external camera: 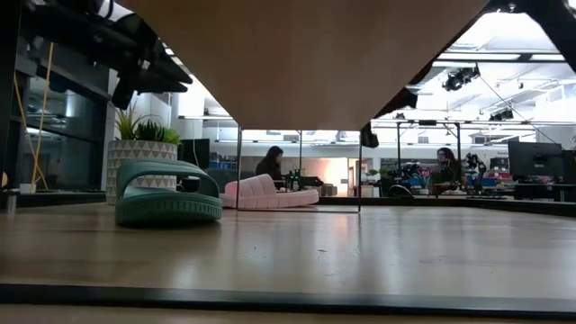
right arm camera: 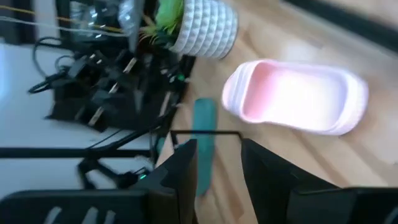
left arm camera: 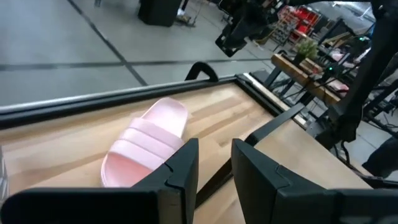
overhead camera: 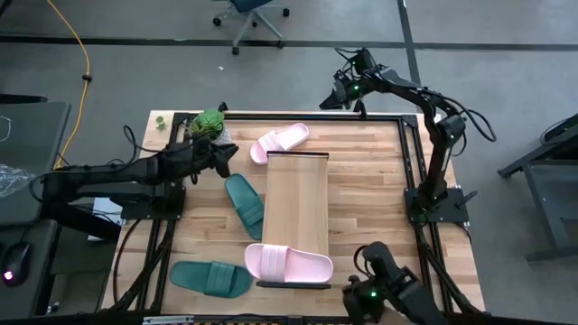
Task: Pick and place slides into the shelf
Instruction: Put the pink slides on the shelf
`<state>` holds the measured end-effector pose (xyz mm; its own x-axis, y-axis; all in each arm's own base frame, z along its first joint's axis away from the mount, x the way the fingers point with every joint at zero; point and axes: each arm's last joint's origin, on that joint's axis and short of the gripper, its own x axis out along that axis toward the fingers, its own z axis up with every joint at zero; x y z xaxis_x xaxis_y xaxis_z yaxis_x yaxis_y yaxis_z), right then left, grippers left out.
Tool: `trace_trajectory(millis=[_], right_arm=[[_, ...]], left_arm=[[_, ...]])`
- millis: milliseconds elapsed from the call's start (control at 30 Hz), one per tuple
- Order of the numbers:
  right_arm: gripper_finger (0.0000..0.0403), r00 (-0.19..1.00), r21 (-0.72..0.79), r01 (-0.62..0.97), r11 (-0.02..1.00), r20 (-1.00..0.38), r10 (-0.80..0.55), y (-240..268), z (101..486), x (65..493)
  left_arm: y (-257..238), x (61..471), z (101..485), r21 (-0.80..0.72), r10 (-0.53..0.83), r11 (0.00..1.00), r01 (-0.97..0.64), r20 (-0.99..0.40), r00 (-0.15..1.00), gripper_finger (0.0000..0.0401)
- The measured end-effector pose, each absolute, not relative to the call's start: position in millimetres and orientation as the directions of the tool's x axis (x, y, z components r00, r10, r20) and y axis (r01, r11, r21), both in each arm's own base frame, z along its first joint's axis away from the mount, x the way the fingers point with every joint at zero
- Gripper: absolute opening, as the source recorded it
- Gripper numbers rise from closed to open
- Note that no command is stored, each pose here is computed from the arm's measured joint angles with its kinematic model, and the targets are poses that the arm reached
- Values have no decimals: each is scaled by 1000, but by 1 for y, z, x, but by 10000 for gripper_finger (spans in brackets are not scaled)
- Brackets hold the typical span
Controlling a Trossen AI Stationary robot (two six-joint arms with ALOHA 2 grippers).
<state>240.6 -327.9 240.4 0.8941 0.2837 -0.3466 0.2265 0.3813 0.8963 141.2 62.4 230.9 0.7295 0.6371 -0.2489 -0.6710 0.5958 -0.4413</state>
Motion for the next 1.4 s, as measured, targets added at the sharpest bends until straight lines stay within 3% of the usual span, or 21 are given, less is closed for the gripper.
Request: trace_trajectory(millis=[200, 467, 633, 1067, 1400], right_arm=[[121, 886, 917, 206, 342, -323, 333, -334, 217, 245], [193, 883, 938, 186, 293, -290, 370, -338, 201, 246], [220, 888, 917, 251, 310, -345, 303, -350, 191, 233], [222, 888, 948, 258, 186, -309, 342, -364, 143, 228], [222, 882, 949, 240, 203, -301, 362, -362, 130, 239]], left_arm=[[71, 140, 229, -464, 630, 579, -670, -267, 730, 85], [76, 137, 229, -469, 645, 562, -682, -268, 716, 85], [76, 137, 228, -466, 641, 562, -683, -276, 716, 85], [77, 137, 227, -457, 649, 558, -693, -280, 707, 85], [77, 139, 226, -456, 648, 554, -697, -289, 704, 85]])
